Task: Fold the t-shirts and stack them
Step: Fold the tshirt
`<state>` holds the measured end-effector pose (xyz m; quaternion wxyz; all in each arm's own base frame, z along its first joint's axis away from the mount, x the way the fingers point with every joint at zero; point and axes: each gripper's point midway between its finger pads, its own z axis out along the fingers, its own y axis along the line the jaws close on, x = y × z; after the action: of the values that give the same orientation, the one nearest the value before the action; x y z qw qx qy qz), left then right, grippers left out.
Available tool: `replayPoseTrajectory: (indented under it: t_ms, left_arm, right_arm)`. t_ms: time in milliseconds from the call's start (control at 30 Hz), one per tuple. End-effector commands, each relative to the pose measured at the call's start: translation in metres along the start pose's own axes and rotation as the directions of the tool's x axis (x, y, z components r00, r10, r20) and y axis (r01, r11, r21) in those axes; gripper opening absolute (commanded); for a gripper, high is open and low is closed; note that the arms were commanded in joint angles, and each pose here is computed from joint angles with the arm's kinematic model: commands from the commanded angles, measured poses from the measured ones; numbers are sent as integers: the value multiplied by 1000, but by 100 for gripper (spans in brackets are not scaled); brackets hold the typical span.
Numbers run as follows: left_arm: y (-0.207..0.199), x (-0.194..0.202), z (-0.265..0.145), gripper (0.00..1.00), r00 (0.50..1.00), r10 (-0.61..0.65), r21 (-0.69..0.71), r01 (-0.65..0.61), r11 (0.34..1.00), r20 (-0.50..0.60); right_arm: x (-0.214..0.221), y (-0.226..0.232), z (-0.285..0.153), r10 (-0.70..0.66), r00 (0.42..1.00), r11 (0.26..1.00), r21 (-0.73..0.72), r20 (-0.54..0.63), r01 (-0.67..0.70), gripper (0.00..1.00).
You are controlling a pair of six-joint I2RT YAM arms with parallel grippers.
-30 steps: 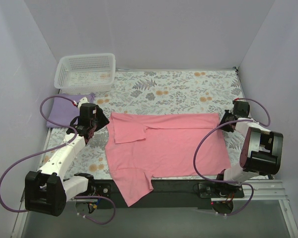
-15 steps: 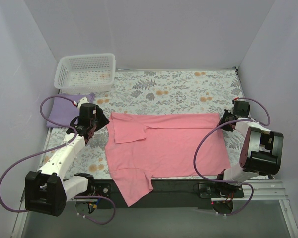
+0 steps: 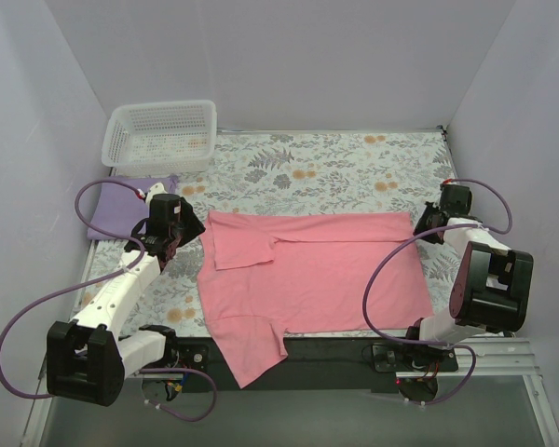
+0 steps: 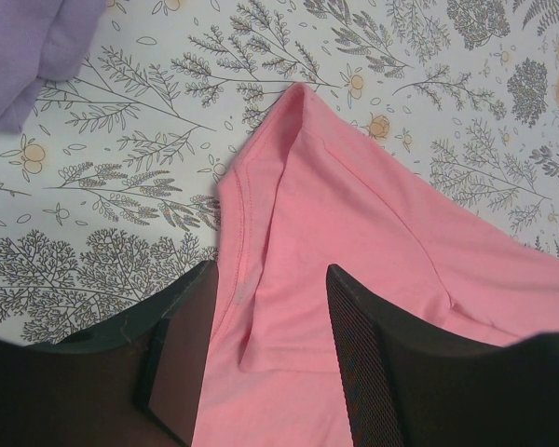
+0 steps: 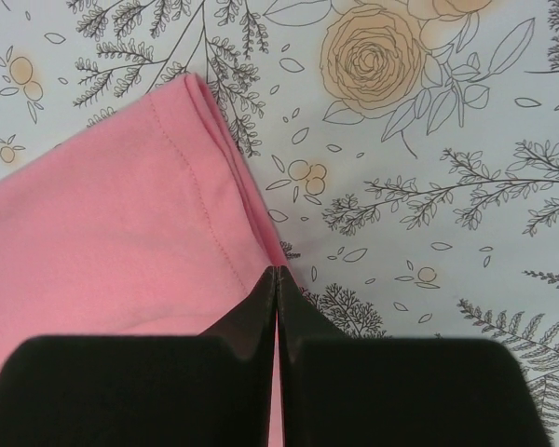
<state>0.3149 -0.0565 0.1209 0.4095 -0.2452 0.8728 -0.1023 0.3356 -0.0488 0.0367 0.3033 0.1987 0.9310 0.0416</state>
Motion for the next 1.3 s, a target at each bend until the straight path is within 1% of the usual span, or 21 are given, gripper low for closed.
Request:
replayPoseTrajectory:
  t_ms: [0, 167, 233, 333, 467, 500, 533, 600, 633, 667, 700, 733, 767, 867, 900, 933, 1033, 1067, 1167, 1200, 1267]
  left_arm:
    - [-6, -6, -5, 49, 1000, 14, 29, -14, 999, 24]
    - [-5, -5, -5, 49, 1000, 16, 26, -17, 1000, 21]
    - [-5, -4, -4, 49, 1000, 17, 24, -17, 1000, 18]
    - [-4, -3, -3, 49, 1000, 18, 23, -18, 1000, 12]
    - [-4, -2, 0, 49, 1000, 19, 17, -19, 1000, 9]
    - [-5, -4, 1, 49, 1000, 19, 16, -19, 1000, 10]
    - [-5, -3, 5, 49, 1000, 19, 8, -19, 1000, 0]
    - [-14, -8, 9, 49, 1000, 19, 23, -19, 1000, -11]
    - [-17, -1, 16, 49, 998, 23, 25, -22, 999, -54]
    - [-20, 0, 21, 49, 997, 21, 24, -19, 1000, -73]
    - [-29, -6, 24, 49, 997, 21, 37, -18, 999, -73]
    - [-32, -5, 28, 47, 996, 23, 36, -20, 999, -87]
    - [-31, 1, 40, 46, 992, 30, 14, -29, 1000, -124]
    - [-43, -1, 54, 41, 987, 43, 2, -44, 999, -152]
    - [-43, 8, 63, 40, 982, 55, -15, -58, 998, -180]
    - [-51, 0, 67, 37, 984, 58, -8, -60, 998, -166]
    - [-50, 6, 83, 33, 980, 79, -51, -90, 995, -181]
    - [-53, 4, 86, 29, 980, 79, -53, -90, 995, -180]
    - [-45, 16, 98, 26, 976, 61, -93, -81, 992, -208]
    - [-39, 18, 102, 26, 977, 64, -122, -90, 988, -205]
    - [-25, 30, 115, 26, 969, 65, -187, -112, 976, -240]
  right_arm:
    - [-20, -5, -8, -15, 999, 999, 38, 48, 13, 1]
    - [-7, -9, -2, -14, 1000, 999, 52, -1, 14, 1]
    - [-4, -11, -2, -15, 1000, 998, 65, -8, 15, 3]
    - [-2, -15, -3, -6, 1000, 997, 83, -10, 6, 12]
    - [-15, -13, -16, -4, 999, 996, 89, 39, 1, 24]
    - [-22, -9, -19, -4, 998, 997, 74, 56, 0, 29]
    - [-27, -4, -22, -8, 998, 999, 50, 69, 4, 31]
    - [-37, 18, -29, -16, 995, 998, -55, 95, 21, 35]
    - [-41, 28, -28, -21, 994, 995, -98, 109, 32, 36]
    - [-43, 36, -29, -19, 994, 990, -137, 112, 34, 36]
    - [-42, 47, -29, -19, 994, 980, -194, 105, 39, 36]
    - [-43, 54, -25, -15, 995, 975, -219, 103, 37, 36]
    - [-42, 60, -23, -13, 995, 970, -240, 101, 37, 37]
    - [-36, 73, -13, -5, 998, 953, -303, 70, 26, 37]
    - [-34, 76, -10, -5, 998, 947, -322, 57, 23, 37]
    - [-29, 77, -4, -7, 999, 945, -325, 40, 19, 37]
    - [-25, 80, 6, -4, 1000, 939, -342, 23, 12, 37]
    - [-26, 82, 8, -6, 1000, 936, -352, 27, 15, 37]
    - [-23, 80, 18, -5, 1000, 937, -349, 7, 7, 37]
    - [-24, 79, 21, -1, 1000, 940, -340, 7, 3, 37]
    - [-20, 73, 31, 8, 1000, 951, -308, -13, -11, 36]
